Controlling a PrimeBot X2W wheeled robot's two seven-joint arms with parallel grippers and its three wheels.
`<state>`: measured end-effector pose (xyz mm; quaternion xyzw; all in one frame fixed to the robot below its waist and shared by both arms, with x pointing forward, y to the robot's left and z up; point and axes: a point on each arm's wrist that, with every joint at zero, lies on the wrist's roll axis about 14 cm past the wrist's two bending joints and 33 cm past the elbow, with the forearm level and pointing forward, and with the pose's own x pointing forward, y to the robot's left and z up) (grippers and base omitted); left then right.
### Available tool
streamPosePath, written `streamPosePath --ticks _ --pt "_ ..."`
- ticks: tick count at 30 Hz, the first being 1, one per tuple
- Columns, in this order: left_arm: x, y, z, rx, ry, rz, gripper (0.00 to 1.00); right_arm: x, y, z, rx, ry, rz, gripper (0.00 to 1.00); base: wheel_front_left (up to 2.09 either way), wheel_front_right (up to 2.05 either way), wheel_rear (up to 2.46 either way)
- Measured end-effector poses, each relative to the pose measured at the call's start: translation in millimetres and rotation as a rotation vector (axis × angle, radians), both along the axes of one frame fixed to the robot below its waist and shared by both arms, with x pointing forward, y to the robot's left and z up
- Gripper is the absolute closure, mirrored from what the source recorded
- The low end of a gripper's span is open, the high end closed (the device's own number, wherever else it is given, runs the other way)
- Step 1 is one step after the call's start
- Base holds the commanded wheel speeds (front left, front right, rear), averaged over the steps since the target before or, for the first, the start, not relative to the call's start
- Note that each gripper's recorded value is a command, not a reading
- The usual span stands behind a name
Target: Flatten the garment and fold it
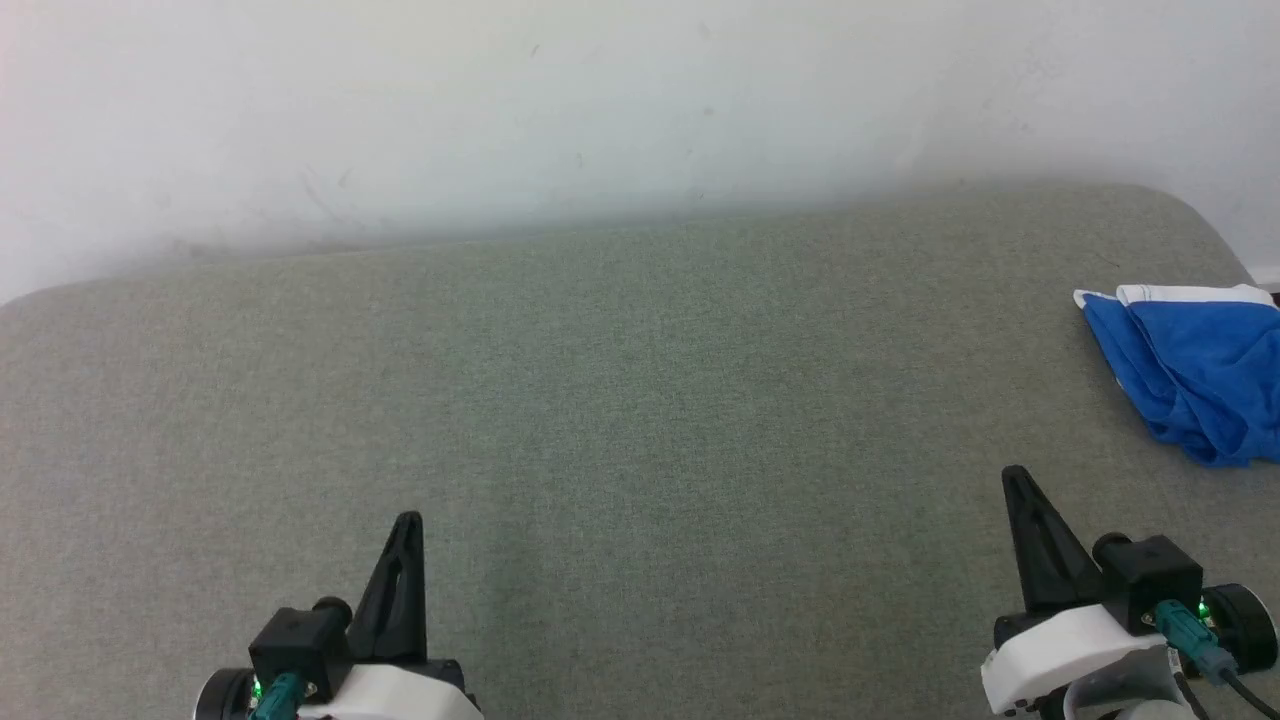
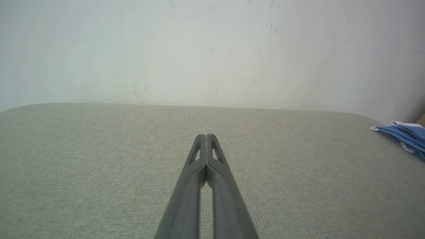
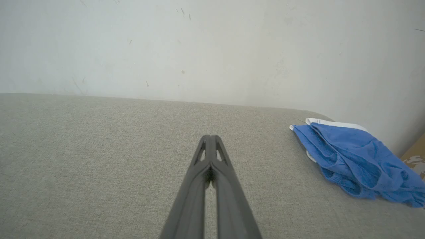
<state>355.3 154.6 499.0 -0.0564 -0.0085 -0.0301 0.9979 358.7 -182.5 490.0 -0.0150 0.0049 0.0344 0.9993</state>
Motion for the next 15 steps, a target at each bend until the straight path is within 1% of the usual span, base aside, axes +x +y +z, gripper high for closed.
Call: streamPosePath --ticks 15 --pt "3.0 3.0 3.7 0.02 0.003 0.007 1.0 1.6 3.1 4.7 -0.003 0.001 0.009 1.0 0.0 0.0 0.0"
